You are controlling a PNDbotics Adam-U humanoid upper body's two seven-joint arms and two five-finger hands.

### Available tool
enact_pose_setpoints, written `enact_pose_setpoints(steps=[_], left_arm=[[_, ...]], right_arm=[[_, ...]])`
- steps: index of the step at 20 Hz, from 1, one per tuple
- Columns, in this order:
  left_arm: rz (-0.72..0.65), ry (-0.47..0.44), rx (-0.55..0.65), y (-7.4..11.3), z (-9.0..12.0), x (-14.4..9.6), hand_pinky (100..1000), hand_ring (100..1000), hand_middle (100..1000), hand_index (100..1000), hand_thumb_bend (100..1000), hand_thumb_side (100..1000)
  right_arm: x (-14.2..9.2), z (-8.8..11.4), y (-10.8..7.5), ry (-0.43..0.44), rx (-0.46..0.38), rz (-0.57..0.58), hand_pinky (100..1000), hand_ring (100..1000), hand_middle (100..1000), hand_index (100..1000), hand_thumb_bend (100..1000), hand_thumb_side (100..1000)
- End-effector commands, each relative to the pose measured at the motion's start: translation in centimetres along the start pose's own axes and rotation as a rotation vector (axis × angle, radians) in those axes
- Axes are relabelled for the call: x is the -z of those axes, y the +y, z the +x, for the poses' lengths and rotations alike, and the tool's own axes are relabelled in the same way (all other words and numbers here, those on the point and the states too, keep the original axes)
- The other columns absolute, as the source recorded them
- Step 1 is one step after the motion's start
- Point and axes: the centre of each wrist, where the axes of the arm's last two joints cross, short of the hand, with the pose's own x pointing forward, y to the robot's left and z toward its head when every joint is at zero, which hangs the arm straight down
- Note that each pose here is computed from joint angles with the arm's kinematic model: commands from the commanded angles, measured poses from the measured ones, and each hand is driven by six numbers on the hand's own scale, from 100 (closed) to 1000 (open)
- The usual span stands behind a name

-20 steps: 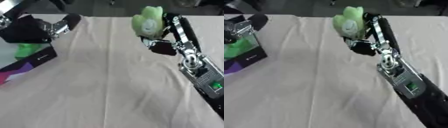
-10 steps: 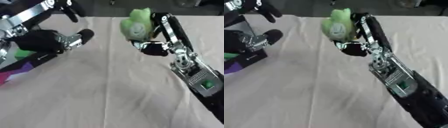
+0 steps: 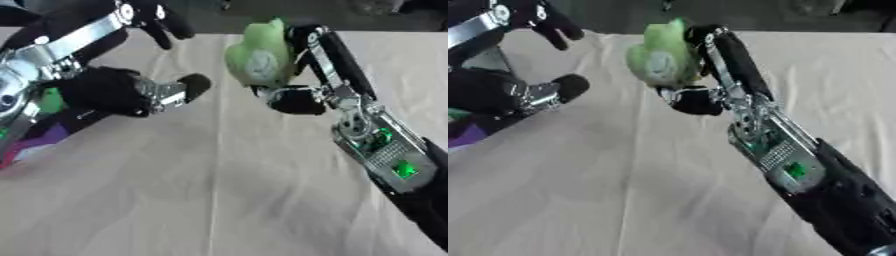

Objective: Pick up the objects with one hand, pass them to the other hand, and then place them into the box on the other side of the table.

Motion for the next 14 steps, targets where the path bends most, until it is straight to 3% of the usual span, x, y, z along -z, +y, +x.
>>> enact_pose_setpoints(steps=[1,14], left_arm=[[0.022,-0.010,0.029,0.6,1.1,0.2,932,730,730,797,452,581],[0.026,0.070,0.045,-1.4,0.7,2.6,942,740,737,815,530,644]], right_arm=[[-0.4,-0.2,-0.6,-0.051,-0.033,-0.005,449,537,489,536,379,100],[-0.8,-0.3,-0.2,-0.128,-0.057,0.029,459,546,489,539,377,100]])
